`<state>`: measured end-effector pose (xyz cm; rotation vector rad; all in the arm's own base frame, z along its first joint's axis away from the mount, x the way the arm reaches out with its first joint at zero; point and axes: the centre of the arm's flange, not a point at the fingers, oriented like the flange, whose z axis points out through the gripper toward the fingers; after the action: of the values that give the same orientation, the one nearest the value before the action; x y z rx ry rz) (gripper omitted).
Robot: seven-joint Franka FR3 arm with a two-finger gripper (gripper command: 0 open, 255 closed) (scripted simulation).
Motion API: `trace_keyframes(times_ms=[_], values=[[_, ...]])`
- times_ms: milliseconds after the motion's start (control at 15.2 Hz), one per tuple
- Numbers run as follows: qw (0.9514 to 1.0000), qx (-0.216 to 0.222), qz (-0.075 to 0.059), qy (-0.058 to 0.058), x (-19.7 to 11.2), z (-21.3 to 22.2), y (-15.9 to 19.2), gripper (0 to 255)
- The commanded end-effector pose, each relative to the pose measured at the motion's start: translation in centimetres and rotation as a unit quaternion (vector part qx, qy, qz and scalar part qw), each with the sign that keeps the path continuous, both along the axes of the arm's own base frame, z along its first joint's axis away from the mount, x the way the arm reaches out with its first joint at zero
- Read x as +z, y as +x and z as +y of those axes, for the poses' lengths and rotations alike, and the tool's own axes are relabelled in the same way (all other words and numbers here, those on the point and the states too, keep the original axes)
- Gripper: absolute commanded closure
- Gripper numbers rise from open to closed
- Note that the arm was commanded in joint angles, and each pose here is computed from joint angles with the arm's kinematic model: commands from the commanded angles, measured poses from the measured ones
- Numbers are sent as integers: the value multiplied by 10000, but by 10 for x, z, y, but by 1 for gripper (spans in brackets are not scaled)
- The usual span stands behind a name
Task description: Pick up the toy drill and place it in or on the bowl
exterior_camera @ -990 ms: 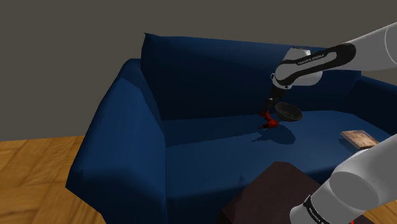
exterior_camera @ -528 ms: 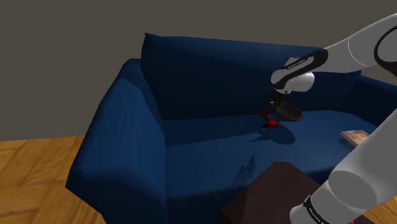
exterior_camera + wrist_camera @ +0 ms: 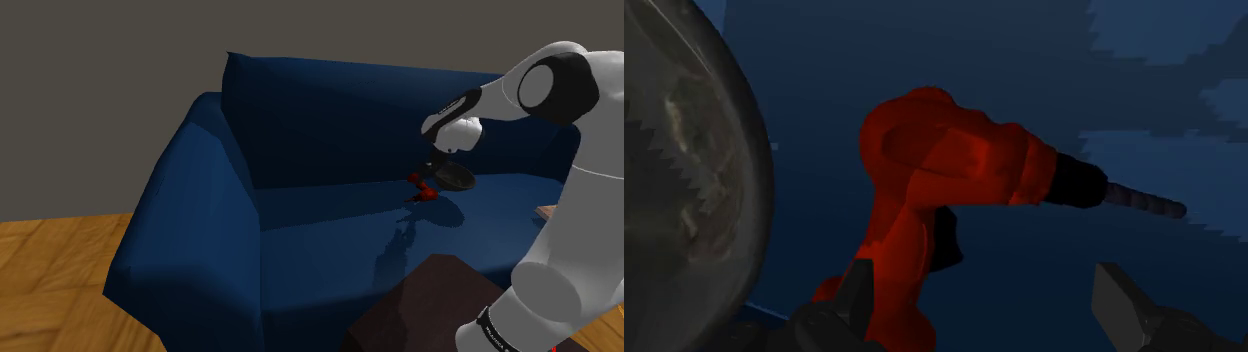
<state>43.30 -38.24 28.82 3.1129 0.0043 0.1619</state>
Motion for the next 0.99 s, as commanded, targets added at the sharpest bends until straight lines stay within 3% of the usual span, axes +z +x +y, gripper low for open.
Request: trace_keyframes(times_ms=[0,528,924], values=[[10000,-41,-29,-6,-12,-23,4,0],[10000,-63,-41,-9,-55,-35,10,0],[10000,-63,-41,-9,-58,-35,10,0]])
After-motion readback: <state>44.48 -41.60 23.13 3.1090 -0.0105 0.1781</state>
